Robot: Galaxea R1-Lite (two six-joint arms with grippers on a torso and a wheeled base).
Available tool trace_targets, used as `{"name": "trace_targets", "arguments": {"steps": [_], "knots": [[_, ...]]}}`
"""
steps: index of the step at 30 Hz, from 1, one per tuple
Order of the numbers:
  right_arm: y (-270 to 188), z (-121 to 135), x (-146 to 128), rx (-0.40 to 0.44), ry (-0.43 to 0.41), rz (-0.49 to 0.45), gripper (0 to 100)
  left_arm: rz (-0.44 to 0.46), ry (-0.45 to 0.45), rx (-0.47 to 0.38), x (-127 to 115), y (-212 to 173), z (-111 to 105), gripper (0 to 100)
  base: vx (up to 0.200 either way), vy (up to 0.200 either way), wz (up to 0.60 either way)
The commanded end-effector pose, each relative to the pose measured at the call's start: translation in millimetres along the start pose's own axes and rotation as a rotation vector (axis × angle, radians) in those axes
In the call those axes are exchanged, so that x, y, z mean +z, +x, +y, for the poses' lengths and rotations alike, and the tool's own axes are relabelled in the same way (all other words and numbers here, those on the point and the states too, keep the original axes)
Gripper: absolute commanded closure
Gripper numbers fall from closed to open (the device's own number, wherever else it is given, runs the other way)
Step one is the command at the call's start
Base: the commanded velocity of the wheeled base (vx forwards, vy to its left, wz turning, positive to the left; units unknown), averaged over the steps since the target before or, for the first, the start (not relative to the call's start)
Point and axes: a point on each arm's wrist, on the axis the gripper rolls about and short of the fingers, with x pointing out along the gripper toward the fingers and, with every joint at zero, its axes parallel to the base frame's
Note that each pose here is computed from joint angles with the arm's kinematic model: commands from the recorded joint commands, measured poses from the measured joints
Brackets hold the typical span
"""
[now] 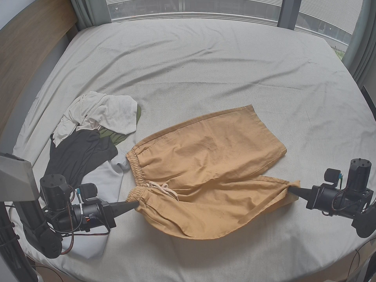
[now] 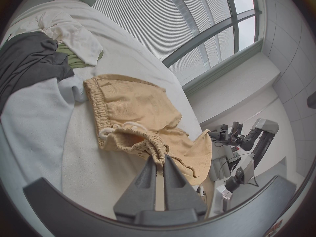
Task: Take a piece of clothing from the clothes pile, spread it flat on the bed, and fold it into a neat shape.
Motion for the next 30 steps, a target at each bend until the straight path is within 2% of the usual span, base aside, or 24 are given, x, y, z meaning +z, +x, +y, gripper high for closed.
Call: {"name": "trace_targets", "arguments": {"steps": [1,14,17,22,30], "knots": [[4,4,18,0.027,-0.012,-0.062,100,-0.050,0.031,-0.043,13,-2,-15,100,0.000,0.000,0.00],[23,4,64,0.060,-0.058,-0.196,100,-0.061,0.028,-0.012,12,3,-16,100,0.000,0.000,0.00],[24,2,67,0.056,-0.052,-0.203,100,-0.066,0.027,-0.006,13,4,-15,100,0.000,0.000,0.00],[25,-8,76,0.049,-0.050,-0.222,100,-0.114,-0.031,0.026,19,6,-15,100,0.000,0.000,0.00],[27,-17,89,0.045,-0.059,-0.257,100,-0.118,-0.032,0.027,20,6,-15,100,0.000,0.000,0.00]]}}
